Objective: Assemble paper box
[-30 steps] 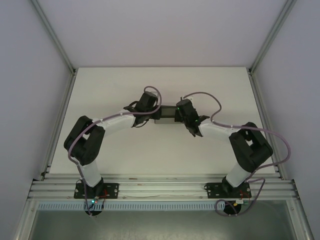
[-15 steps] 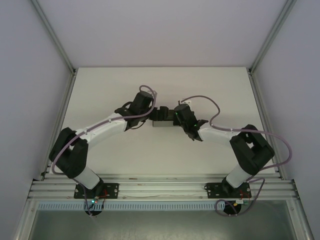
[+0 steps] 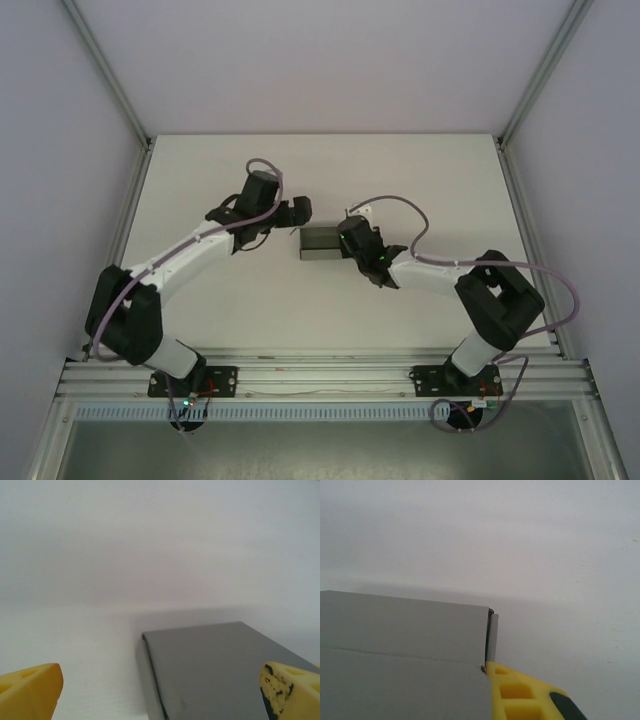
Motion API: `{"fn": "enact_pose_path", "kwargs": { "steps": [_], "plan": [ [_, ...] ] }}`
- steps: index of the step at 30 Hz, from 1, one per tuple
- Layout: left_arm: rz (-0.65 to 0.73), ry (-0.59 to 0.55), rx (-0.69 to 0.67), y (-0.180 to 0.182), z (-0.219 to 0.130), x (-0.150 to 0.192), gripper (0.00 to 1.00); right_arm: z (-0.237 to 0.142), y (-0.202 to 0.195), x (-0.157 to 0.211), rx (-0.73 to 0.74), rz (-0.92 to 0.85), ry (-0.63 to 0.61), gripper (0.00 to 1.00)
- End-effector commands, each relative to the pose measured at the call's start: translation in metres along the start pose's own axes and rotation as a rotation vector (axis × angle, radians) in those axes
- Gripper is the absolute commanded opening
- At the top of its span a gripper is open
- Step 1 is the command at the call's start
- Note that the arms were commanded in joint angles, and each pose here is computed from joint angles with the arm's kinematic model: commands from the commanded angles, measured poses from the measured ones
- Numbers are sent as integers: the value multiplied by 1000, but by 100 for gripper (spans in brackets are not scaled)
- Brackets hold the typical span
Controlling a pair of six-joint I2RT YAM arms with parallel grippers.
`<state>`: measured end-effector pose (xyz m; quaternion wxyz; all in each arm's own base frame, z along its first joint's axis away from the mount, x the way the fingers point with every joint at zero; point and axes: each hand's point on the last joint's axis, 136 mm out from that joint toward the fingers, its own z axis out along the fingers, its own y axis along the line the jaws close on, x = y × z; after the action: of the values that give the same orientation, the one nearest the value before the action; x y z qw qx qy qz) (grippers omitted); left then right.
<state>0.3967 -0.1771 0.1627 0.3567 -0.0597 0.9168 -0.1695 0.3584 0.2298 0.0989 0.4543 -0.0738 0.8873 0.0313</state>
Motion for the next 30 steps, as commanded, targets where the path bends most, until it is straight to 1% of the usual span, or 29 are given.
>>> {"fn": "enact_pose_path", "kwargs": {
  "steps": [1, 4, 8, 13, 16, 21, 25, 26, 30],
  "plan": [
    [-33, 63, 45, -8, 21, 0, 100, 4, -9, 11, 59, -42, 12, 11],
    [-36, 127, 36, -4, 38, 14, 100, 4, -9, 16, 60, -40, 17, 13],
    [-53, 185, 95, -6, 55, 38, 87, 2, -8, 25, 43, -42, 23, 16],
    [-79, 227, 154, -8, 64, 60, 79, -2, -7, 35, 40, -58, 43, 19],
    [-94, 238, 162, -4, 68, 73, 78, -7, -8, 39, 42, -64, 54, 25],
    [-99, 271, 178, -1, 75, 89, 75, -18, -5, 49, -11, -74, 99, 39],
    [-103, 293, 183, 3, 81, 99, 71, -35, -12, 54, -39, -68, 115, 49],
    [-127, 295, 185, 2, 83, 100, 71, -40, -14, 54, -48, -64, 115, 50],
    [-140, 301, 208, 0, 87, 104, 66, -59, -17, 60, -98, -42, 135, 59]
  ]
}}
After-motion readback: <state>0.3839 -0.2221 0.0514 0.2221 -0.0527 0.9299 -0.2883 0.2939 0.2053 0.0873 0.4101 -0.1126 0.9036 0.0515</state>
